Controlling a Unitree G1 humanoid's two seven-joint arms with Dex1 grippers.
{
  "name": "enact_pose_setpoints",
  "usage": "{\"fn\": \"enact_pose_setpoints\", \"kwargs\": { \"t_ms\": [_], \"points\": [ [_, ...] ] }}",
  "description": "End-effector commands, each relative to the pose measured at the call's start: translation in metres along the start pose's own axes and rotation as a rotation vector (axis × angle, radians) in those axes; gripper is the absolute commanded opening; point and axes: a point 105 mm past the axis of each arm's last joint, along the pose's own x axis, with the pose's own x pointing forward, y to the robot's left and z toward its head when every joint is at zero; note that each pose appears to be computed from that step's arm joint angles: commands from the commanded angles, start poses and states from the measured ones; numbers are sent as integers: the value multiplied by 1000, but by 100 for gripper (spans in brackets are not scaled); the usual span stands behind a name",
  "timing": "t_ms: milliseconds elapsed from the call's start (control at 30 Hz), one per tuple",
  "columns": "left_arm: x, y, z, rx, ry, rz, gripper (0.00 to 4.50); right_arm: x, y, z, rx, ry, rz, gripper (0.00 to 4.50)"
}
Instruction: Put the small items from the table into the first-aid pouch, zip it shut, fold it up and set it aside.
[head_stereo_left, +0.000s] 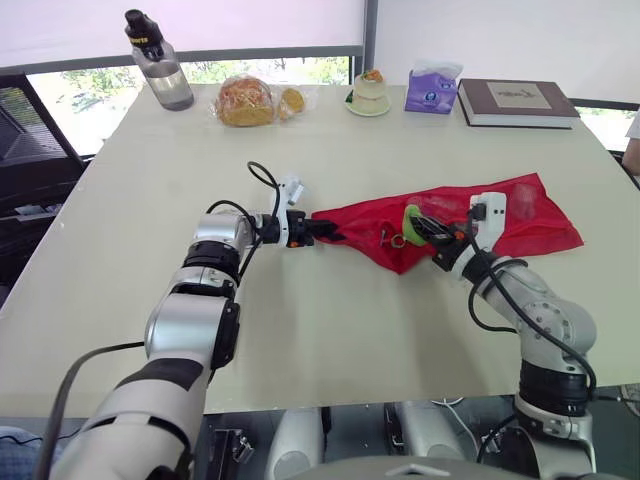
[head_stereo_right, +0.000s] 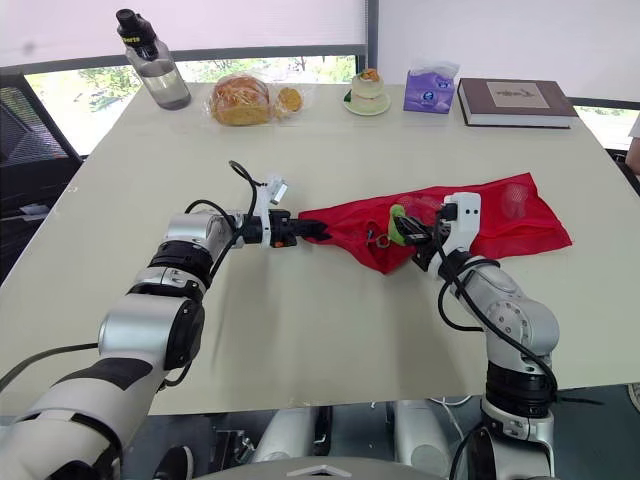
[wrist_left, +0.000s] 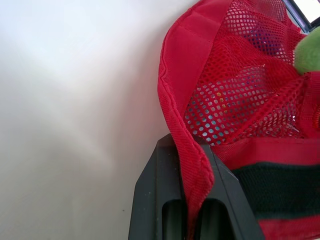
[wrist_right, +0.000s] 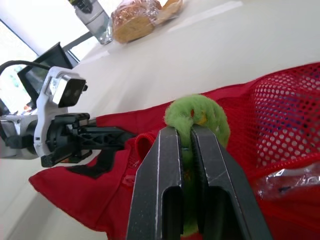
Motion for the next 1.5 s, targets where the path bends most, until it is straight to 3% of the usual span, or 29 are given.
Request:
{"fn": "enact_pose_setpoints", "kwargs": {
  "t_ms": [33, 200, 367, 533, 600, 767, 933, 1100, 1333, 1433, 1500],
  "points": [
    [-8, 10, -5, 5, 5, 46, 0, 0, 23, 13, -38, -54, 68, 5],
    [-8, 1, 11, -7, -68, -8, 0, 13, 44, -3, -65, -2, 133, 5],
    [-14, 1, 13, -30, -95, -25, 164, 20, 51, -2, -74, -17, 150, 0],
    [-25, 4, 14, -75, -128, -12, 386, 23, 56, 0, -74, -29, 169, 0],
    [-30, 5, 13, -98, -137, -5, 447, 24, 57, 2, -74, -35, 174, 0],
    [-36, -11, 5, -227, -158, -72, 447, 26, 57, 4, -77, -44, 177, 0],
    [-41, -61, -20, -426, -114, -244, 447, 29, 58, 4, -74, -53, 182, 0],
    [-37, -75, -36, -477, -45, -212, 447, 31, 58, 2, -75, -53, 180, 0],
    [-30, -78, -28, -516, -129, -210, 447, 30, 56, -1, -87, -41, 182, 0],
    [-31, -74, -22, -552, -183, -201, 387, 29, 55, 0, -91, -43, 178, 0],
    [-33, -72, -21, -573, -204, -186, 302, 28, 54, 0, -91, -43, 176, 0]
  ]
}}
